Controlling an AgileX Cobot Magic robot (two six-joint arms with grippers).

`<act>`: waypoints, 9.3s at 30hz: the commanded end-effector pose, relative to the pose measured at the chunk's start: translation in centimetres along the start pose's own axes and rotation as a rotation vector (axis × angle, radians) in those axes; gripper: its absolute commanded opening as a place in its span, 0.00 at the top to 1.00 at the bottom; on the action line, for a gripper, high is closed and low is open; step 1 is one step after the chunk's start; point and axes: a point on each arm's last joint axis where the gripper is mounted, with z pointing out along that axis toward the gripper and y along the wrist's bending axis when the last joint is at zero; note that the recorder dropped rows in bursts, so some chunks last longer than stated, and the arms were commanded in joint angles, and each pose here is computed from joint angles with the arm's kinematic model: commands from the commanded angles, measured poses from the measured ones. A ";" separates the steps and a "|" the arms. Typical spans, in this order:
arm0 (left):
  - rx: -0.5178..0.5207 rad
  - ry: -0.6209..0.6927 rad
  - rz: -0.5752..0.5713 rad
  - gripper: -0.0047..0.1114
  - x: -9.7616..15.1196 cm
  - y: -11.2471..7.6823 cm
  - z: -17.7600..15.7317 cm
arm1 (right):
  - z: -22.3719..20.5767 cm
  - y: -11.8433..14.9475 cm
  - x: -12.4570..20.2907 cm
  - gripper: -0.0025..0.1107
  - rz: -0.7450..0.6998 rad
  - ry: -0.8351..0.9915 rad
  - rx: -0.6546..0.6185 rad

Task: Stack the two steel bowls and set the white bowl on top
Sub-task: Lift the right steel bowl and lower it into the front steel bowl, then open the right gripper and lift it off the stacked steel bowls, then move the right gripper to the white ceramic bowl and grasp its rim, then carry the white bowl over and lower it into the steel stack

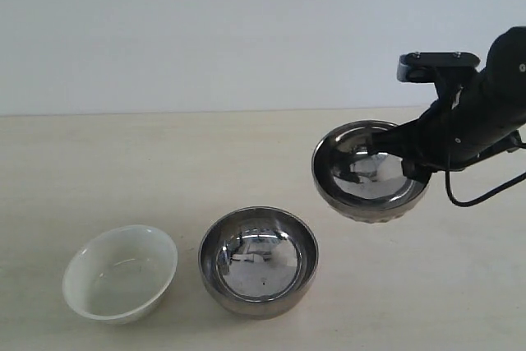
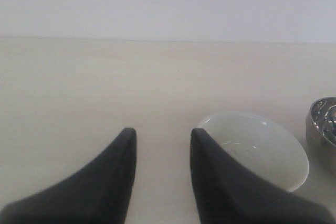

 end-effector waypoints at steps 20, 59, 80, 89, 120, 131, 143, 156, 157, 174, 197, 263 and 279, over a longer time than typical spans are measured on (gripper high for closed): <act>-0.002 0.001 0.001 0.68 0.1 0.0 0.0 | -3.0 10.3 2.9 0.98 -0.245 0.012 -0.219; -0.002 0.001 0.001 0.68 0.1 0.0 0.0 | 2.4 11.0 4.2 0.98 -0.182 0.084 -0.220; -0.002 0.001 0.001 0.68 0.1 0.0 0.0 | 3.5 12.0 4.7 0.98 -0.211 0.071 -0.241; -0.002 0.001 0.001 0.68 0.1 0.0 0.0 | 3.5 12.0 4.8 0.98 -0.218 0.074 -0.241; -0.002 0.001 0.001 0.68 0.1 0.0 0.0 | 0.9 12.3 2.5 0.60 -0.242 -0.136 -0.281; -0.002 0.001 0.001 0.68 0.1 0.0 0.0 | -0.4 12.2 2.2 0.97 -0.292 -0.149 -0.281; -0.002 0.001 0.001 0.68 0.1 0.0 0.0 | 2.8 12.2 3.6 0.98 -0.303 -0.052 -0.254; -0.002 0.001 0.001 0.68 0.1 0.0 0.0 | 2.7 12.2 3.5 0.98 -0.300 -0.058 -0.255; -0.002 0.001 0.001 0.68 0.1 0.0 0.0 | 2.7 12.2 3.5 0.98 -0.296 -0.057 -0.257; -0.002 0.001 0.001 0.68 0.1 0.0 0.0 | -6.1 16.2 4.0 0.98 -0.522 -0.212 -0.403; -0.002 0.001 0.001 0.68 0.1 0.0 0.0 | -0.6 27.4 11.6 0.35 -0.941 -0.205 -0.538; -0.002 0.001 0.001 0.68 0.1 0.0 0.0 | -3.1 31.2 10.7 0.98 -1.161 -0.325 -0.589; -0.002 0.001 0.001 0.68 0.1 0.0 0.0 | -6.5 27.5 6.2 0.98 -1.090 -0.340 -0.486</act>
